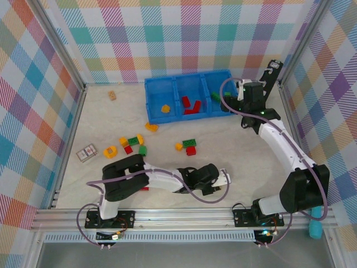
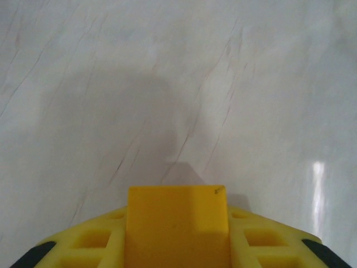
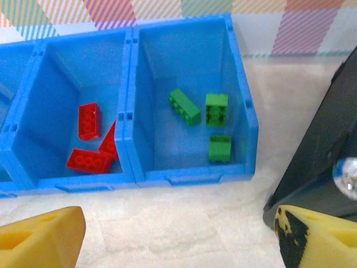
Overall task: Sort the legos into containers by color
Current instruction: Pick up the lego from the bottom-right of the table, then place the lego in the container.
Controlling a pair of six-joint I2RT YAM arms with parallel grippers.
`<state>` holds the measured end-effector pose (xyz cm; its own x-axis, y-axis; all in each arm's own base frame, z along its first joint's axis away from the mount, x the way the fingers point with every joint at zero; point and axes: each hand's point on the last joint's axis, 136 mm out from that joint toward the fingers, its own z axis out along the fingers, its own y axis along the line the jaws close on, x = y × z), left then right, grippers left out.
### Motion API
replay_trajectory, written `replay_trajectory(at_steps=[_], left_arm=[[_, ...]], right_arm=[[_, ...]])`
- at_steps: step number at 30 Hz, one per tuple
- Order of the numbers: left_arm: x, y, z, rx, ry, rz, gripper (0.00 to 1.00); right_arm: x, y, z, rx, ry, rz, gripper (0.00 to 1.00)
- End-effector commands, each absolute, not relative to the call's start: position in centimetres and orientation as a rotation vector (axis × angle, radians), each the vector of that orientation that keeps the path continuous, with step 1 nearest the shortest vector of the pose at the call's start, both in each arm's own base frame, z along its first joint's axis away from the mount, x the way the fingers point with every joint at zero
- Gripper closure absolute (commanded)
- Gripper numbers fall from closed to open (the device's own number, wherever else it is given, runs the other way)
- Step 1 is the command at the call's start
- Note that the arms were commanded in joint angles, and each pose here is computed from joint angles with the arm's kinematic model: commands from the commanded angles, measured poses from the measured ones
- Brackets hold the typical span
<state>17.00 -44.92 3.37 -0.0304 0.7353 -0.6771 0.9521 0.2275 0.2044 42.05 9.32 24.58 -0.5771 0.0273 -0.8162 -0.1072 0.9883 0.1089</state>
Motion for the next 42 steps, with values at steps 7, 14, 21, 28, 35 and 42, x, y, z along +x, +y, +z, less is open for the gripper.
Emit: replay_trajectory(at_steps=[7, 14, 21, 28, 35, 42], left_arm=[[24.2, -38.3, 17.4, 1.119, 1.767, -0.351, 0.76], [31.9, -32.8, 25.3, 0.744, 1.676, -0.281, 0.77], [41.0, -27.1, 26.8, 0.447, 1.717, -0.163, 0.77], [48.8, -22.1, 25.2, 0.213, 1.813, -0.143, 0.77], [54.5, -20.6, 18.1, 0.144, 1.969, -0.138, 0.77], [57.1, -19.6, 13.0, 0.064, 2.066, -0.151, 0.77]], right_arm=[[38.7, 12.0, 21.5, -0.073, 2.223, 0.457, 0.1], [36.0, 13.2, 17.4, -0.059, 2.325, 0.555, 0.1], [32.8, 16.8, 14.1, -0.091, 2.412, 0.648, 0.1], [29.9, 19.2, 12.7, -0.186, 2.457, 0.556, 0.1], [28.5, 19.9, 12.9, -0.242, 2.454, 0.512, 0.1], [27.4, 20.1, 13.3, -0.28, 2.454, 0.49, 0.1]])
